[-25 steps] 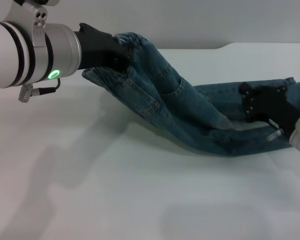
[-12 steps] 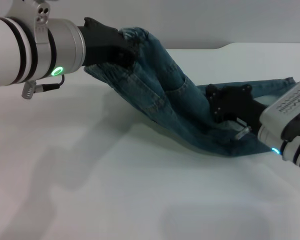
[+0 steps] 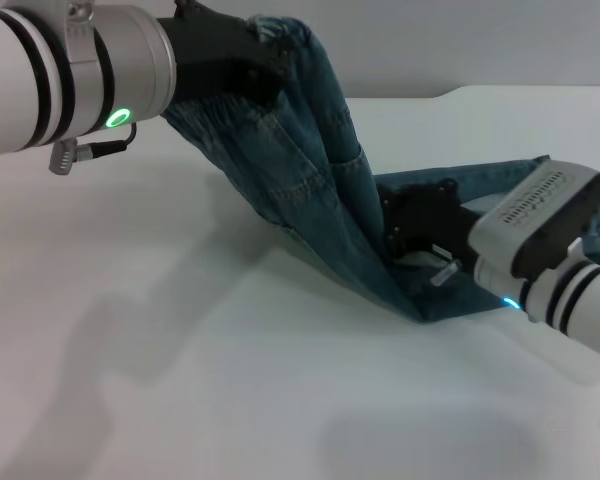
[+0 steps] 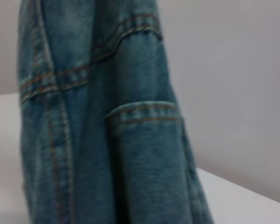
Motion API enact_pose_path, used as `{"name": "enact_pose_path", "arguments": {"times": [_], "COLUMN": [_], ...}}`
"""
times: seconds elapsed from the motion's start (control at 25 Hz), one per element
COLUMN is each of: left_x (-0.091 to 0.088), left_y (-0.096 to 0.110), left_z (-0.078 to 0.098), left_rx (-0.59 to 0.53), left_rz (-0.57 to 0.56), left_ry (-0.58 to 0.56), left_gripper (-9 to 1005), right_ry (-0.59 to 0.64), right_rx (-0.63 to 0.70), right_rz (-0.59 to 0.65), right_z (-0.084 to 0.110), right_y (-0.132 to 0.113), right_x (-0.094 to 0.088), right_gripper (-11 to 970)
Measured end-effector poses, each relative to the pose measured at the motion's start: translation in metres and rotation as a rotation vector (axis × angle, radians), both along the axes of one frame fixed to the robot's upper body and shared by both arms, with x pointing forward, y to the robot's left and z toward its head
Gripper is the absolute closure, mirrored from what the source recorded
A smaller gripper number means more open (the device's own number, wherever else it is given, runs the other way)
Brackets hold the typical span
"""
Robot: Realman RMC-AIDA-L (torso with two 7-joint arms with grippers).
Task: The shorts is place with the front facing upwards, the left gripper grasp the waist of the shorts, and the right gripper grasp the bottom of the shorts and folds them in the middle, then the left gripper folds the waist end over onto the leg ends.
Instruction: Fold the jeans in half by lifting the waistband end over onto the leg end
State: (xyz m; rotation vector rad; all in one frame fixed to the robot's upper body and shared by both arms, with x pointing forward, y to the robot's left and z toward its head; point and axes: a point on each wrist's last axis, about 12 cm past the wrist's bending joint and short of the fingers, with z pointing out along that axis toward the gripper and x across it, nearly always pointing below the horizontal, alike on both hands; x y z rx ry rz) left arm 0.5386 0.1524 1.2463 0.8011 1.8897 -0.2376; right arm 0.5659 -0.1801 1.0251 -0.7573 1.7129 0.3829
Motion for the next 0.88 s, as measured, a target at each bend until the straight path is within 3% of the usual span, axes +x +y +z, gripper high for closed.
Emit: {"name": "enact_pose_path", "arguments": {"times": [0.72, 0.88], "left_x": [-0.003, -0.004], "left_y": [-0.014, -0.012], "left_z": [0.007, 0.006], "left_rx": [-0.069, -0.073], "left_rz": [-0.07, -0.064], "left_ry": [-0.041, -0.041], "left_gripper": [914, 913], "right_ry": [0.062, 0.068], "right_rx": [-0.024, -0.009], "right_rz": [0.102, 0.076], "right_z": [0.011, 0.01], "right_y": [0.054, 0.051], "right_x": [0.01, 0.009], "right_gripper": [960, 960]}}
